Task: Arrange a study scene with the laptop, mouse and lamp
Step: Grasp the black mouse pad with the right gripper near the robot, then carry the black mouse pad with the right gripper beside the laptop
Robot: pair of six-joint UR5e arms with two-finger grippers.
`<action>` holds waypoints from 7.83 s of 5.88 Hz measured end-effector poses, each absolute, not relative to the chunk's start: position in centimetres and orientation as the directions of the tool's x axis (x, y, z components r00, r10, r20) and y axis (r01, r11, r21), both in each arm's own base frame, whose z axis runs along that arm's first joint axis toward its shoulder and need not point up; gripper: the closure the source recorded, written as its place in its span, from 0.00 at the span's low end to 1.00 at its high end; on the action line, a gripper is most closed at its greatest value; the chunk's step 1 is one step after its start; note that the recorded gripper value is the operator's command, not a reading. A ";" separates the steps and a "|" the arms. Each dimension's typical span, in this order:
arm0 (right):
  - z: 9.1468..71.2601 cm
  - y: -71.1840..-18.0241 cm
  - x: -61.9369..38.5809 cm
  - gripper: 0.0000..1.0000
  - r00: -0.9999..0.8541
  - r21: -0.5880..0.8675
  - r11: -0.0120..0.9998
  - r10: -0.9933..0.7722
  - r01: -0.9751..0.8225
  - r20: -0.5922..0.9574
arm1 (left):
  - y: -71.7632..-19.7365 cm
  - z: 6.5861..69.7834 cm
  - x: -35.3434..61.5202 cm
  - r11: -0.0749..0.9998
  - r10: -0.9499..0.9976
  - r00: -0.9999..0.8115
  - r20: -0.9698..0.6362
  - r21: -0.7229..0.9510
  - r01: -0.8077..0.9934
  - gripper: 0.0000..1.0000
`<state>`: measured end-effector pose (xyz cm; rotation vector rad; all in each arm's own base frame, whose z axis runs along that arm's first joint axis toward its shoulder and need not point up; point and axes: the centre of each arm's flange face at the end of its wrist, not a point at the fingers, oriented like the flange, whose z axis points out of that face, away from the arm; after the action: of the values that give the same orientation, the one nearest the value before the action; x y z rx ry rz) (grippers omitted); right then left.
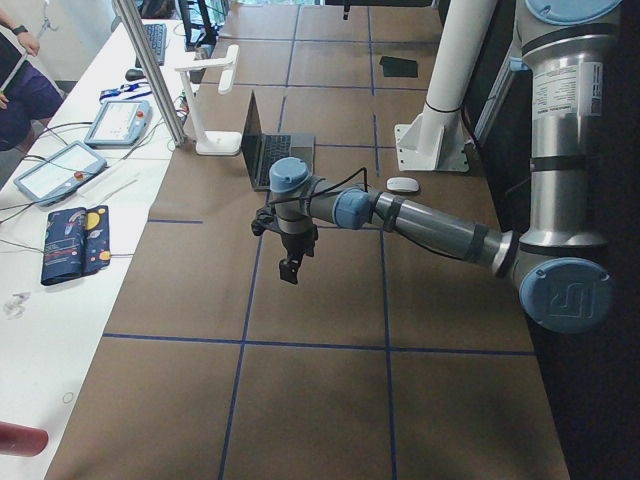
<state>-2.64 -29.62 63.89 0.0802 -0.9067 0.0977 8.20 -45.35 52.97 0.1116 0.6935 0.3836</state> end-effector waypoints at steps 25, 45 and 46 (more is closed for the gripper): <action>61.9 -15.4 -21.5 1.00 0.546 -0.029 0.975 0.148 -0.220 0.825 | -44.3 50.6 8.4 0.917 0.397 0.643 -0.655 0.259 -0.302 0.00; 35.3 -55.1 -46.0 0.01 0.379 -0.139 0.868 0.345 -0.476 0.859 | -44.1 49.5 8.4 0.918 0.397 0.642 -0.656 0.271 -0.290 0.00; 35.3 -54.9 -46.2 0.00 0.385 -0.134 0.872 0.340 -0.470 0.858 | -44.1 49.5 8.4 0.919 0.395 0.642 -0.657 0.269 -0.290 0.00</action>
<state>-46.17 -54.94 35.30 0.1389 -1.0572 0.5177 8.42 -44.14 49.55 0.1441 0.7814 0.3915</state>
